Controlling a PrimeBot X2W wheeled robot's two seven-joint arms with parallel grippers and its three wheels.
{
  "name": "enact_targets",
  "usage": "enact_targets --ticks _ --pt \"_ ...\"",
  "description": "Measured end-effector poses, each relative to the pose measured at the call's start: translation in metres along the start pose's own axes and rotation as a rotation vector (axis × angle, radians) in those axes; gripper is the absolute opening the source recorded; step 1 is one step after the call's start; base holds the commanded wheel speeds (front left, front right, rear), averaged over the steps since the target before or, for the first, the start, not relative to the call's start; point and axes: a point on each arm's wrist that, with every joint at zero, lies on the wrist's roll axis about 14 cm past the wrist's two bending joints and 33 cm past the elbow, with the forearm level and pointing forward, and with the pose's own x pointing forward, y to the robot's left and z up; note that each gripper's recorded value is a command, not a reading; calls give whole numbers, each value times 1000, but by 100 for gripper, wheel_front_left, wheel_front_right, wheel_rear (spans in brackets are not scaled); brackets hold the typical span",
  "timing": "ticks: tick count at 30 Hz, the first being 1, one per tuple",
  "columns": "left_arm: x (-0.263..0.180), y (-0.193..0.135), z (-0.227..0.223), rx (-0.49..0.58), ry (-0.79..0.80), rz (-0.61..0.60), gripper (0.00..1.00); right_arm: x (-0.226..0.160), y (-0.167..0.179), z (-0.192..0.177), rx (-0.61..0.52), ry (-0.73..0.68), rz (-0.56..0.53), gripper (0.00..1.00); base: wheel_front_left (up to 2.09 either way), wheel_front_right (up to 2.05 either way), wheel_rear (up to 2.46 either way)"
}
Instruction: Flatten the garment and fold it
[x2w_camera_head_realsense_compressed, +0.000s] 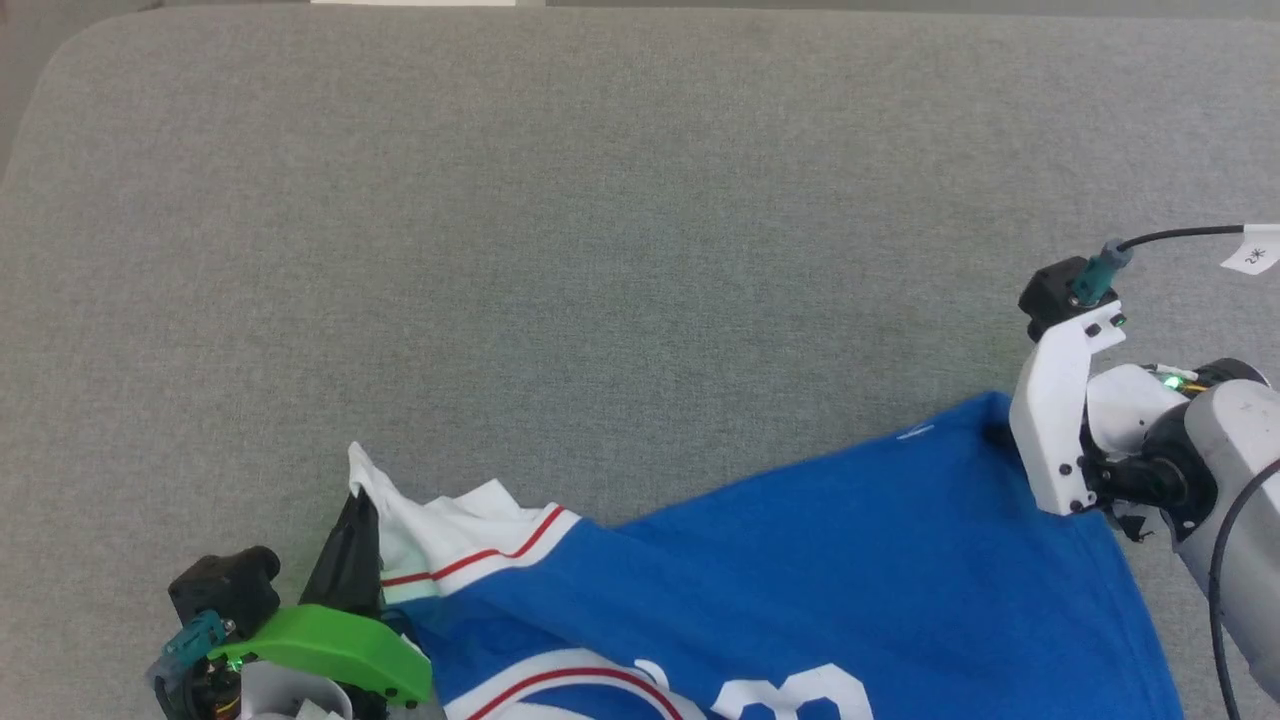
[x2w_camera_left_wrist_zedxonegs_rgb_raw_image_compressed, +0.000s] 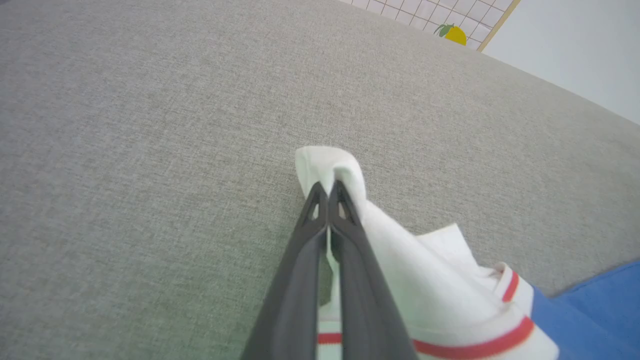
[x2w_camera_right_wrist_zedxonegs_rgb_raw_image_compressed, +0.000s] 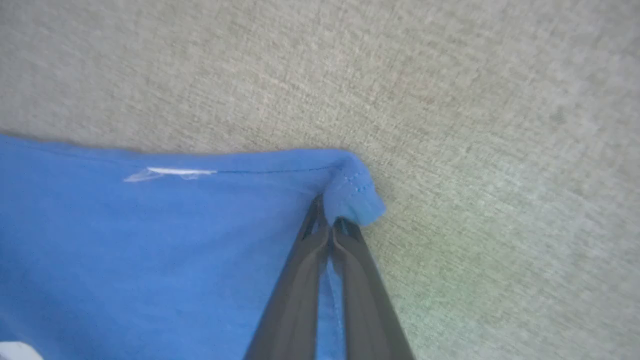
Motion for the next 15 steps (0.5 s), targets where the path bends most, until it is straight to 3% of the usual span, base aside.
enact_targets --ticks 8,15 --pt "1 -3 26 58 -60 -42 0 -19 -1 14 -20 -132 -31 0 0 0 0" --pt "24 -31 108 188 -211 -183 0 -60 -14 52 48 -353 -83 0 0 0 0"
